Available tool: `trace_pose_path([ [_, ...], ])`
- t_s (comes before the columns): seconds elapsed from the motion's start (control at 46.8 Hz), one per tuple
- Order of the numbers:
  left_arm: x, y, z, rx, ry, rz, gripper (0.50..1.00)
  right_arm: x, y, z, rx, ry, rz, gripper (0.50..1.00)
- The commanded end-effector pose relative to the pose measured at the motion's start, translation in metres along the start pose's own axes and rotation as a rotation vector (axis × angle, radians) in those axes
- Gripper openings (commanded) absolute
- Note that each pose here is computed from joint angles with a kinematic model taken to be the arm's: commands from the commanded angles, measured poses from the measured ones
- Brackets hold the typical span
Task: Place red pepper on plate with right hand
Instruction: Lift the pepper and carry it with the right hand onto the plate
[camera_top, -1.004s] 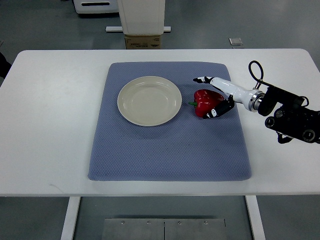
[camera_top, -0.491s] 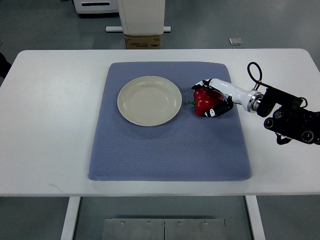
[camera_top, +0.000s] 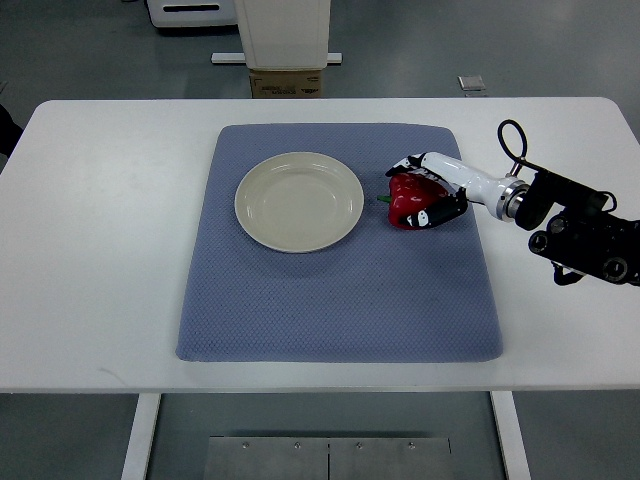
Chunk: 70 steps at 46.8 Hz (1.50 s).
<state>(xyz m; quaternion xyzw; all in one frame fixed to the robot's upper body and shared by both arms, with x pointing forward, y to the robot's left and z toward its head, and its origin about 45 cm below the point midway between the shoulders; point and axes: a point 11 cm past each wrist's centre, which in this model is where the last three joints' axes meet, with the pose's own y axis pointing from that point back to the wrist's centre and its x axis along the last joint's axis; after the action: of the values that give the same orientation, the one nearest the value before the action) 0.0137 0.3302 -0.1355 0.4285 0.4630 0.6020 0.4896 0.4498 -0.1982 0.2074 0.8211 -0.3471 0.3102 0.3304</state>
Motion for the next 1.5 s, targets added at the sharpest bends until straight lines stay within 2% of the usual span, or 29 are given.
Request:
trace_pose_path([
  [0.0, 0.0, 0.0, 0.0, 0.001, 0.0, 0.0, 1.0, 0.008, -0.001, -0.004, 0.009, -0.008, 0.024, 0.5],
  [0.256, 0.0, 0.0, 0.0, -0.001, 0.0, 0.0, 1.0, 0.03, -0.006, -0.02, 0.035, -0.015, 0.078, 0.5],
  [0.513, 0.0, 0.0, 0.0, -0.001, 0.0, 0.0, 1.0, 0.029, -0.029, -0.057, 0.085, -0.009, 0.103, 0.5],
  [0.726, 0.0, 0.0, 0.0, 0.001, 0.0, 0.0, 1.0, 0.013, -0.05, -0.091, 0.128, -0.037, 0.089, 0.5],
  [1.132, 0.0, 0.0, 0.0, 0.001, 0.0, 0.0, 1.0, -0.018, -0.07, -0.138, 0.203, -0.066, 0.042, 0.5],
  [1.474, 0.0, 0.0, 0.0, -0.001, 0.0, 0.0, 1.0, -0.035, -0.074, -0.137, 0.199, -0.099, 0.027, 0.5],
])
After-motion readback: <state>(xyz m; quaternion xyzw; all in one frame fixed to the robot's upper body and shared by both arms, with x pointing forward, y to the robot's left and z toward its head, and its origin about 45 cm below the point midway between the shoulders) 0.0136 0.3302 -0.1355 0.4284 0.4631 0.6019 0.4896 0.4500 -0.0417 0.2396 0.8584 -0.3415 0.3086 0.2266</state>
